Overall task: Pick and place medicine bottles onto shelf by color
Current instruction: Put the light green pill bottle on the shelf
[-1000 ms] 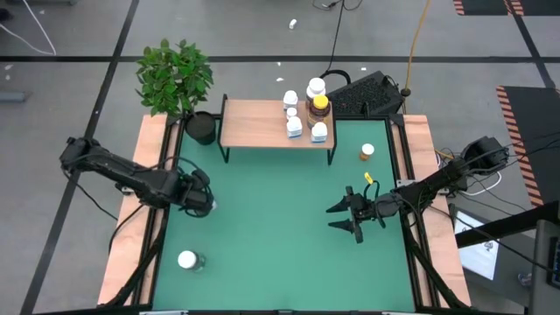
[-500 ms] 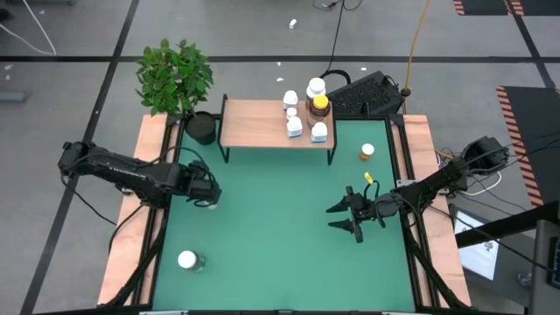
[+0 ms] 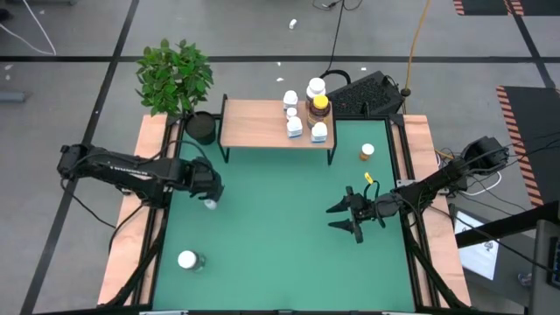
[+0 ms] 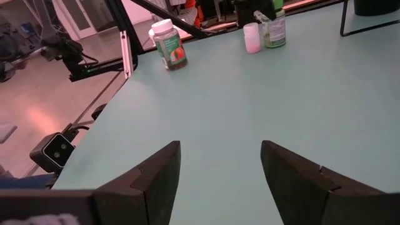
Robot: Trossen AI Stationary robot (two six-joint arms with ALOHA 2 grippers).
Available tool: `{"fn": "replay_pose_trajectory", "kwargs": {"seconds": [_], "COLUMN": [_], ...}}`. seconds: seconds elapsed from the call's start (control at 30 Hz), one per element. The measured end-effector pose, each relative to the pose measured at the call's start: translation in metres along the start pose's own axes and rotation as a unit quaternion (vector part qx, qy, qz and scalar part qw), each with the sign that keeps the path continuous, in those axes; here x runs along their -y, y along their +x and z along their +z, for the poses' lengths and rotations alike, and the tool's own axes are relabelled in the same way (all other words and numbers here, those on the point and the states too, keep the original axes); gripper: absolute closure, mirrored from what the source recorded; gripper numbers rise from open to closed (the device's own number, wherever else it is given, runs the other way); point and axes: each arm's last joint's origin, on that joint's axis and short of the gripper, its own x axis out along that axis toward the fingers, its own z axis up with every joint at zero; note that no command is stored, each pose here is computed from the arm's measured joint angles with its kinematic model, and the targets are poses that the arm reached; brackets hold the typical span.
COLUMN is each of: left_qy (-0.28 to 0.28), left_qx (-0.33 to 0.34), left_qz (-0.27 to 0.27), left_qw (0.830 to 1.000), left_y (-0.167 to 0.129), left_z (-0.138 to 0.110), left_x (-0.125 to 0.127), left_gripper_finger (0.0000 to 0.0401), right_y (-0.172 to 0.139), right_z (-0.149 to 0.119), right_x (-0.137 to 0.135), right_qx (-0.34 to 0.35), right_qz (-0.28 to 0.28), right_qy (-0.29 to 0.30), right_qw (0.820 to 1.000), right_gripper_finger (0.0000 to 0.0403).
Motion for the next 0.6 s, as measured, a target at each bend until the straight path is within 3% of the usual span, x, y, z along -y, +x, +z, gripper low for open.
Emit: {"fn": "replay_pose_trajectory", "kwargs": {"seconds": [0.13,0.33,0.47,0.6], "left_qy": [0.093,0.205,0.231,0.206], "left_qx": [0.000,0.001,-0.003,-0.005], "left_qz": [-0.001,-0.004,-0.019,-0.016], "left_qw": [0.996,0.979,0.973,0.978], "left_y": [0.0001,-0.0006,-0.0008,-0.0058], "left_z": [0.0005,-0.0014,-0.0011,0.0023], "left_x": [0.0000,0.0012,0.0031,0.0030], "left_gripper_finger": [0.0036,0.0036,0.0047,0.0056], "right_y": [0.0000,0.0000,0.0000,0.0000], "right_z": [0.0000,0.0000,0.0000,0.0000], "right_x": [0.0000,0.0000,0.0000,0.0000], "right_qx": [0.000,0.000,0.000,0.000], "right_qz": [0.000,0.001,0.001,0.001], "right_qy": [-0.002,-0.004,-0.004,-0.004], "right_qw": [1.000,1.000,1.000,1.000], "right_gripper_finger": [0.0188,0.0188,0.0188,0.0188]}}
